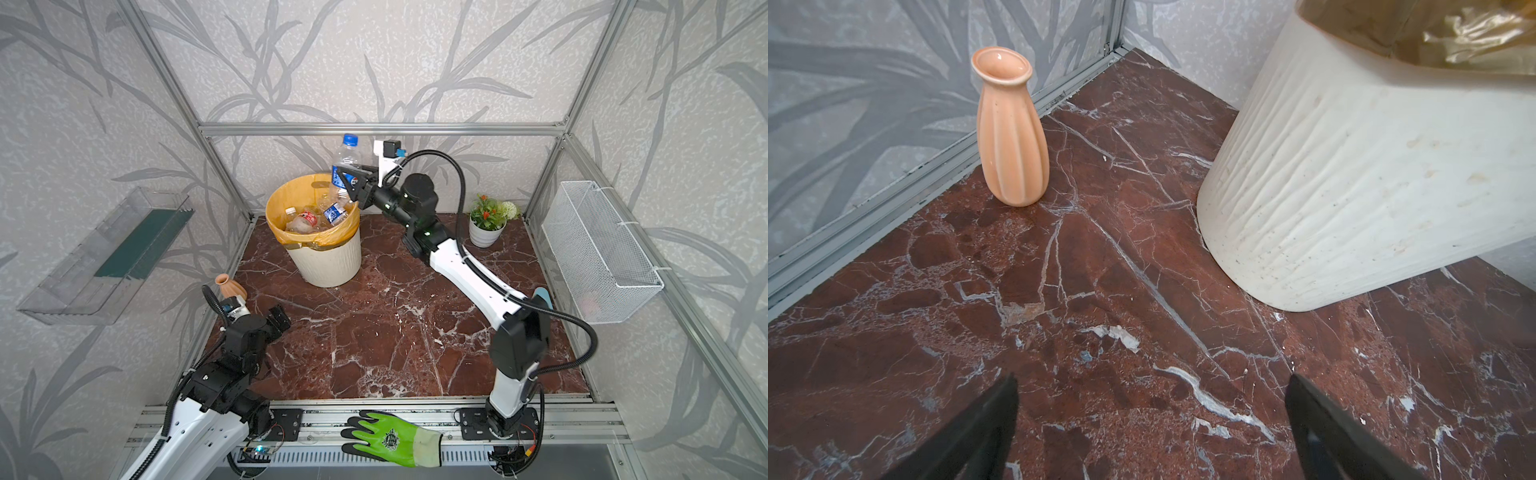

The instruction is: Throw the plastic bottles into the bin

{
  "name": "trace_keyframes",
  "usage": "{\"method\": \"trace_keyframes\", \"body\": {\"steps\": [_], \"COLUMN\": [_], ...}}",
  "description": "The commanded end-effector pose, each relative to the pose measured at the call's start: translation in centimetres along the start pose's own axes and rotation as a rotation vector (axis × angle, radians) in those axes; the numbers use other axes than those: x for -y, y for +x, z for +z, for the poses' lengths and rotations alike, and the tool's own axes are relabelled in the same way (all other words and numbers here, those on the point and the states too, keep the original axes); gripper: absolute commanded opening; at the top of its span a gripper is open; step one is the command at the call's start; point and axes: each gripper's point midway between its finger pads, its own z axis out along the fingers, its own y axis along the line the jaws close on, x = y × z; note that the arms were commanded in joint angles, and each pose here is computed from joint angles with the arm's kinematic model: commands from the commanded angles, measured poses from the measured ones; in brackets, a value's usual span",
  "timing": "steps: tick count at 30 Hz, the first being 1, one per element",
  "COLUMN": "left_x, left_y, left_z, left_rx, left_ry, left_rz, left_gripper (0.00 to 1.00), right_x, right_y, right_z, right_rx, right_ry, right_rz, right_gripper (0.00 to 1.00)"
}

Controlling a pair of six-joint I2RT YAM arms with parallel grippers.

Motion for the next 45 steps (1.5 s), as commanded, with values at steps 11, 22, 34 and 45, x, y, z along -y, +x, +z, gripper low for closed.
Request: {"method": "trace_keyframes", "body": {"steps": [11,22,34,45], "left_x": [0.1,-0.1,-0.4,-0.2], "left_y": [-0.1,0.0,-0.8,-1.1], "left_z": [-0.1,0.1,0.3,0.7], "left_rx": [-0.013,-0.013,0.024,0.033], "left_ry": [0.001,-0.016,-0.053,-0.070], "left_rz": [0.011,0.026,0.067,0.093], "left_gripper": [0.99,0.99,0.99,0.99], "right_x": [-1.3,3.5,13.6,19.6], "right_y": [-4.9,-2.1,8.6,14.7], "right_z": [-3.5,-16.2,-35.3,-42.2], "right_rx": [-0.145,-0.079,-0.228,-0.255], "right_ry": [0.133,0.315,0.919,1.077], "right_rz": [-0.144,-0.185,-0.625,-0.562], "right_gripper": [1.00,0.99,0.99,0.99]}}
